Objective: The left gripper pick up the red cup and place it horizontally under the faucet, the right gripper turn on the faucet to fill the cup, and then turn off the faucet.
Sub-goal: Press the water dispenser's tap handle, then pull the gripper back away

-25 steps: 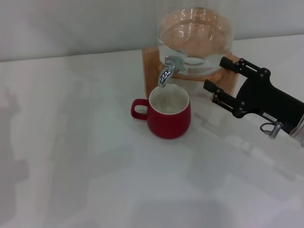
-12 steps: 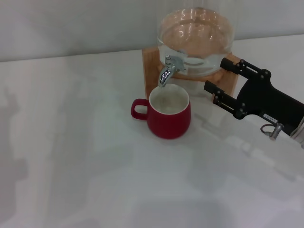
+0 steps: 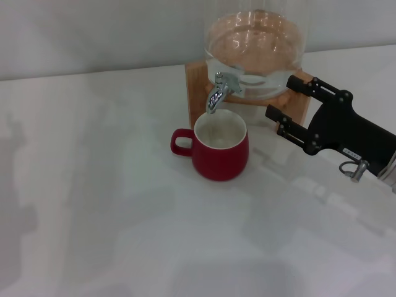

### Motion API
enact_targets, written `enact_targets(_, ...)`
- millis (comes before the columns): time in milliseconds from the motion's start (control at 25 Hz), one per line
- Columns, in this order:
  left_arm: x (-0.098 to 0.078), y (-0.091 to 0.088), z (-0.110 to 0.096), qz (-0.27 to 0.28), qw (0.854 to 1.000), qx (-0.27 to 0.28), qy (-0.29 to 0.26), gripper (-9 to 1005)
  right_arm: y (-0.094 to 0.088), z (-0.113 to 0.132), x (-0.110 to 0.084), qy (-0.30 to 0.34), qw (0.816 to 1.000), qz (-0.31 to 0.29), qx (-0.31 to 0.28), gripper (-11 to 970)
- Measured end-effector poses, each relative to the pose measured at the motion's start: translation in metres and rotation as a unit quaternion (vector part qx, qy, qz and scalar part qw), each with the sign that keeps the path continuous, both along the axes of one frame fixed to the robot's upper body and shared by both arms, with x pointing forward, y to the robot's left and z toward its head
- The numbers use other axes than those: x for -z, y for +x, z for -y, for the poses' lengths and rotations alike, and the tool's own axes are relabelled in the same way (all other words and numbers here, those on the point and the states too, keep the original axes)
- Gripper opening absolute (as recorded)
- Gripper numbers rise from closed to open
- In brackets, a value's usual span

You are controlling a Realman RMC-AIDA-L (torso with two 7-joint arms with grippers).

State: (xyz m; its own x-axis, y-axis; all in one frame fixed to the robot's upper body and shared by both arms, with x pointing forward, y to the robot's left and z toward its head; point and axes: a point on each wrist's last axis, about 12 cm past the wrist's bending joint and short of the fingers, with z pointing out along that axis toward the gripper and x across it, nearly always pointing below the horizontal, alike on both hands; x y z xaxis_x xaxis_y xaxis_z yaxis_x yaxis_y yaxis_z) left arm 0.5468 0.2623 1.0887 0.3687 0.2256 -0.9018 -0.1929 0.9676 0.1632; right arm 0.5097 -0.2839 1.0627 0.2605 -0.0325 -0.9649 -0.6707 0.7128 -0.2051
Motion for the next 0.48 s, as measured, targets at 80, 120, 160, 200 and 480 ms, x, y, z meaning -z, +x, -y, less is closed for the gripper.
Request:
enact_targets(80,0.0,0.0,0.0,0.0,1.0,0.0,0.0,424,0.0002,-0.0001,-0.0001,0.0,1.0,0.0,0.0,633)
enact_targets(120,0.0,0.0,0.0,0.0,1.0,0.0,0.0,424,0.0003,-0.0002,-0.0002,0.0,1.0,0.0,0.0,633)
enact_targets(160,0.0,0.0,0.0,0.0,1.0,0.0,0.0,424,0.0004,-0.0003,-0.0003,0.0,1.0,0.0,0.0,633)
enact_targets(200,0.0,0.0,0.0,0.0,1.0,0.0,0.0,424,0.0005,-0.0004,-0.0003,0.0,1.0,0.001,-0.001,633)
enact_targets(480,0.0,0.0,0.0,0.0,1.0,0.0,0.0,424,0.0012,-0.0008,-0.001,0.0,1.0,0.002,-0.001,633)
